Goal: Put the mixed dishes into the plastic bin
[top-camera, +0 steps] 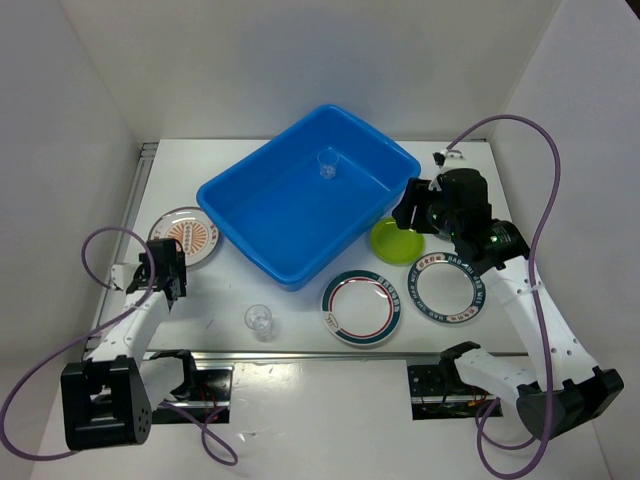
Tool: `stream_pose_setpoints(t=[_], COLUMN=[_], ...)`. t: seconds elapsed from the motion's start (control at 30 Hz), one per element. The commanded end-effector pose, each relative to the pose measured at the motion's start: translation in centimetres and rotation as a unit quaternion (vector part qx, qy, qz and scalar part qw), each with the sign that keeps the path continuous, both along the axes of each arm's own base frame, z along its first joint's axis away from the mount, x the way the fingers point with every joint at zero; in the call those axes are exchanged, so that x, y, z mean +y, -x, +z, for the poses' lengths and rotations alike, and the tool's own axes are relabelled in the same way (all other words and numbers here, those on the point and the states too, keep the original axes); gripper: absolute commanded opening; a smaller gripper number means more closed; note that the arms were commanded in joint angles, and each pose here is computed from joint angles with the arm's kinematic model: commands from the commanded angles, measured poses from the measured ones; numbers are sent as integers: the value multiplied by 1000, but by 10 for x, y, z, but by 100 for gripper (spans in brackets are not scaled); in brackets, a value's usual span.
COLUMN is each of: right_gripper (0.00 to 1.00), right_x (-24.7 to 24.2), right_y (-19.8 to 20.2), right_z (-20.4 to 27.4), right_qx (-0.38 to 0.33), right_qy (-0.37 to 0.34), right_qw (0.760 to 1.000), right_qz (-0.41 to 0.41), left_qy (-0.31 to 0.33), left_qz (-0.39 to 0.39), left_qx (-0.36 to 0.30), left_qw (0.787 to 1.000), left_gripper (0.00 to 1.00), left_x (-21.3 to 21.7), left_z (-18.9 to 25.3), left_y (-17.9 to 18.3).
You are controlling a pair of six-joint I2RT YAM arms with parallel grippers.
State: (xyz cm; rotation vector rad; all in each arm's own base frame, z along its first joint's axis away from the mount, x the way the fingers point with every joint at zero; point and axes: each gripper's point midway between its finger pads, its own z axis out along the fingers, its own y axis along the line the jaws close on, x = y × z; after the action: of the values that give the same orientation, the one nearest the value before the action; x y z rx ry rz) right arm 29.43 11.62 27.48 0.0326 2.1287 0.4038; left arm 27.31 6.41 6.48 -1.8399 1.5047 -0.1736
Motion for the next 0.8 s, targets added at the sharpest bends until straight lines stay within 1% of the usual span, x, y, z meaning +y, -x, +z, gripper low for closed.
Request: stream_pose_setpoints(t=[0.0, 0.07, 0.23, 0.4, 0.57, 0.67, 0.7, 0.73, 0.77], right_gripper=[65, 65, 65, 65, 65, 65, 65, 65, 65], right_x=[-3, -3, -6, -6, -11, -11, -11, -11, -11], right_y=[7, 7, 11, 13, 14, 14, 14, 14, 14], right_z=[4, 5, 0, 2, -1, -1, -1, -1, -1], right_qx=[-4, -4, 4, -1, 6, 6, 6, 6, 6], right_qy=[-2, -2, 3, 2, 10, 10, 10, 10, 10], right_qw=[1000, 1000, 1000, 1000, 1000, 1000, 1000, 1000, 1000], right_qz=[-6, -6, -10, -10, -18, -18, -18, -18, -18], left_qy=[-7, -6, -5, -5, 5, 15, 20, 25, 30], left_qz=[28, 28, 20, 17, 9, 15, 17, 19, 16], left_qx=[-6, 1, 10, 34, 39, 37, 37, 39, 41], left_qw=[1000, 1000, 1000, 999, 999, 999, 999, 999, 999], left_gripper=[72, 72, 72, 72, 72, 65, 56, 51, 51], left_x=[11, 11, 11, 12, 11, 15, 17, 18, 17], left_z=[-8, -11, -15, -30, -40, -42, -44, -45, -47], left_y=[-5, -4, -18, -24, -32, -35, -35, -38, -41])
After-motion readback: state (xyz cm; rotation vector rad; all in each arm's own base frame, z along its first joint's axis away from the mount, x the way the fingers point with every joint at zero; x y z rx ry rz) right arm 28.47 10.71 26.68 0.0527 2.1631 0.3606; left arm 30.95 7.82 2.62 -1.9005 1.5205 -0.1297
